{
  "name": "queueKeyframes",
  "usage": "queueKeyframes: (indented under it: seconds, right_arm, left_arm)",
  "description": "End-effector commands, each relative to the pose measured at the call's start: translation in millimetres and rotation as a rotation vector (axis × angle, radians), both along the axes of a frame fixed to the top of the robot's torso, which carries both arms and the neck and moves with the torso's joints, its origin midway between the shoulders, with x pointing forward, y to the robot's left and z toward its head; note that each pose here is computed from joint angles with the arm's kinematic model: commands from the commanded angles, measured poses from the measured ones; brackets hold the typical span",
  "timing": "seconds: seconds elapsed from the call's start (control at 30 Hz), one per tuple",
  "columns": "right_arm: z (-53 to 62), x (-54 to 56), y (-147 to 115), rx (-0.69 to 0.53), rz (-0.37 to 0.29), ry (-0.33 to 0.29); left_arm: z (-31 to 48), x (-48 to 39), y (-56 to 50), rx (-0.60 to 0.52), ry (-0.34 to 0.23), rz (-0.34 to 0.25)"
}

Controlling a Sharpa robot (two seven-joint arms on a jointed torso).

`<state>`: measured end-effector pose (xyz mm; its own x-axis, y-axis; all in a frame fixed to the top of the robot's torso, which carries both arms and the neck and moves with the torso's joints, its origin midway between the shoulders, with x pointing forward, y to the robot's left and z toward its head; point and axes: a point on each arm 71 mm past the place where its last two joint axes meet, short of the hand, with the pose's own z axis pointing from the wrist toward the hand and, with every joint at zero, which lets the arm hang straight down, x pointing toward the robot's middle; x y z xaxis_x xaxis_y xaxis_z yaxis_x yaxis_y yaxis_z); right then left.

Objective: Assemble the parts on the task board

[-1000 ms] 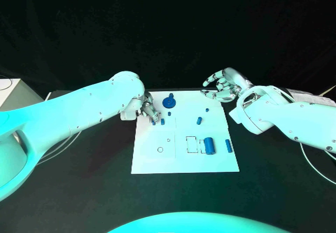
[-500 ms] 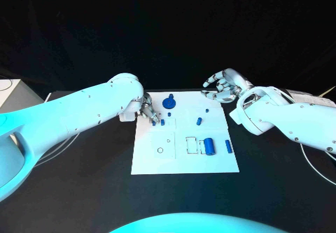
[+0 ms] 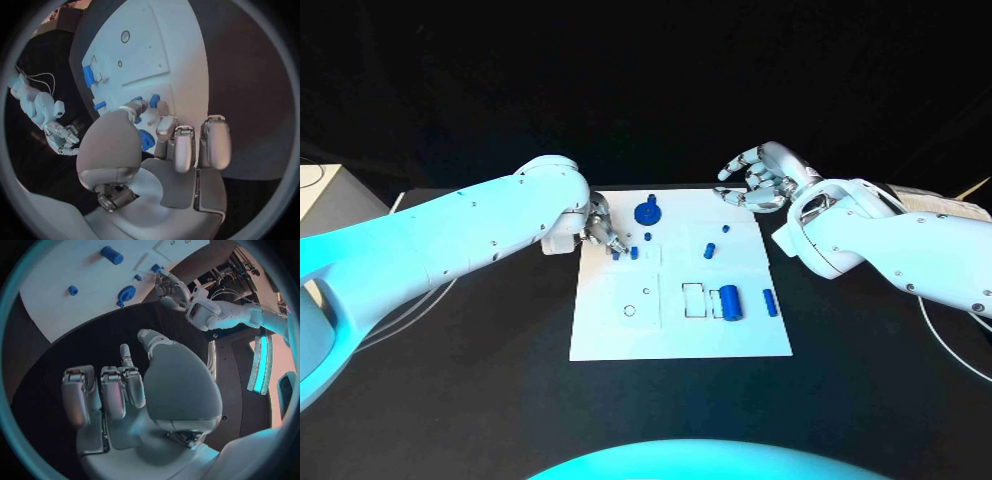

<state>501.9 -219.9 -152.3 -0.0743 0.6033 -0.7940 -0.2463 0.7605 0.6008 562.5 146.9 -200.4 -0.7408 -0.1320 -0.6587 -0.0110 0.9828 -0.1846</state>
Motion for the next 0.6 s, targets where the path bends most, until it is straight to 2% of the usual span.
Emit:
queueKeyframes:
  seconds: [0.03,0.27,0.43,0.6]
  right_arm:
    - [0.3,-0.5,1,-0.008,0.014,-0.009]
    - [-0.4,-0.4,0,-0.008,0.012,-0.007]
    - [-1.2,-0.6,-1,-0.009,0.01,-0.006]
    - [-1.9,-0.7,-2,-0.01,0.009,-0.004]
  left_arm:
    - [-5.7,-1.6,7.5,0.015,-0.001,0.028]
    - [3.2,-1.6,11.3,-0.048,-0.041,0.055]
    - [16.3,0.0,12.6,-0.119,-0.089,0.059]
    - [31.0,3.8,11.6,-0.289,-0.142,0.05]
